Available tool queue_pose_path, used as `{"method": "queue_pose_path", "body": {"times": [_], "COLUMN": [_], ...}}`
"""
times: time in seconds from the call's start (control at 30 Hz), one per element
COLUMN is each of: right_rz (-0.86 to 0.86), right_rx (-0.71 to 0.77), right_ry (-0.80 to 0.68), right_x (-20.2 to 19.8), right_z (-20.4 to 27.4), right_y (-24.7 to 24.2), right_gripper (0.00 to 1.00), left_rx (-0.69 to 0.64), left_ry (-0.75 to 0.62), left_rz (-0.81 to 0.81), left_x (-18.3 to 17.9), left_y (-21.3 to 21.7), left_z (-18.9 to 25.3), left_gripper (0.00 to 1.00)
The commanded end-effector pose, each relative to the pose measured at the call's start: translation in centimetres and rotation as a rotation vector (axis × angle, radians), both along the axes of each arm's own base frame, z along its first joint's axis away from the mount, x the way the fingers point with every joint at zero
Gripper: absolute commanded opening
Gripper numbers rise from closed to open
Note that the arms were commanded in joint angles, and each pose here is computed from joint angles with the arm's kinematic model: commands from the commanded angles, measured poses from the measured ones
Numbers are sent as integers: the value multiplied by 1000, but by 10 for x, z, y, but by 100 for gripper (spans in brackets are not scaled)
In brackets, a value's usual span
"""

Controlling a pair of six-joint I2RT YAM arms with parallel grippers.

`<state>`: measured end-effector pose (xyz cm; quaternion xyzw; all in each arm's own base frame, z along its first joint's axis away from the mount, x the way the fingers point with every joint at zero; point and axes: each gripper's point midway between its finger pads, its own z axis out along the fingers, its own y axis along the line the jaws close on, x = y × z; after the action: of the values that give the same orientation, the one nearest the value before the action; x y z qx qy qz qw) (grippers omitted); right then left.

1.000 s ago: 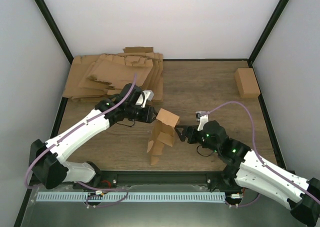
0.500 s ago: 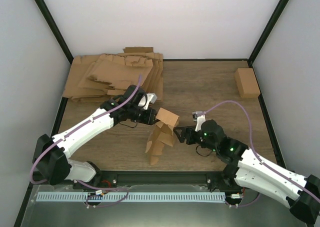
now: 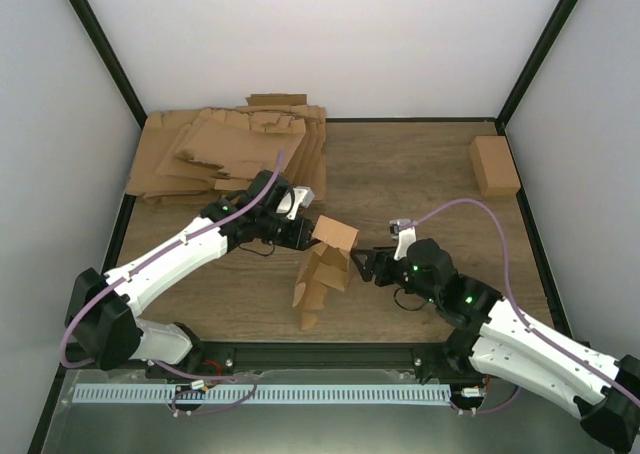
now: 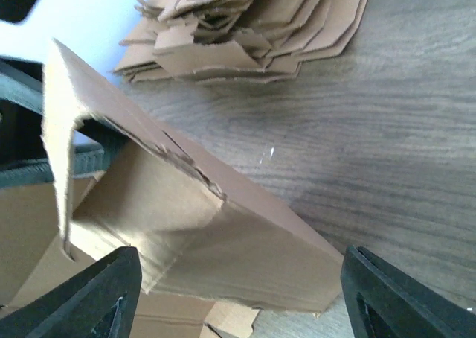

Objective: Fold the paper box

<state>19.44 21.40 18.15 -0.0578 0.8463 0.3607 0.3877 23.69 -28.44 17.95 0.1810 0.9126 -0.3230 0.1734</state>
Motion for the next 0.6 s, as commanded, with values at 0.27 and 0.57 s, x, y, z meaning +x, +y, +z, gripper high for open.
{"method": "queue_pose_path", "body": {"times": [0.27,0.57], "right_rz": [21,71], "right_rx": [49,-27], "right_ry": [-98,-19], "right_x": [19,12], "right_z": [42,10], "right_y": [17,20], "right_gripper": [75,75], "left_rx": [14,7], "left_ry": [-1,-13], "left_rz": [-11,-11], "left_x": [1,2], "left_y": [1,0], "left_z": [-6,0], "left_gripper": [31,32]}}
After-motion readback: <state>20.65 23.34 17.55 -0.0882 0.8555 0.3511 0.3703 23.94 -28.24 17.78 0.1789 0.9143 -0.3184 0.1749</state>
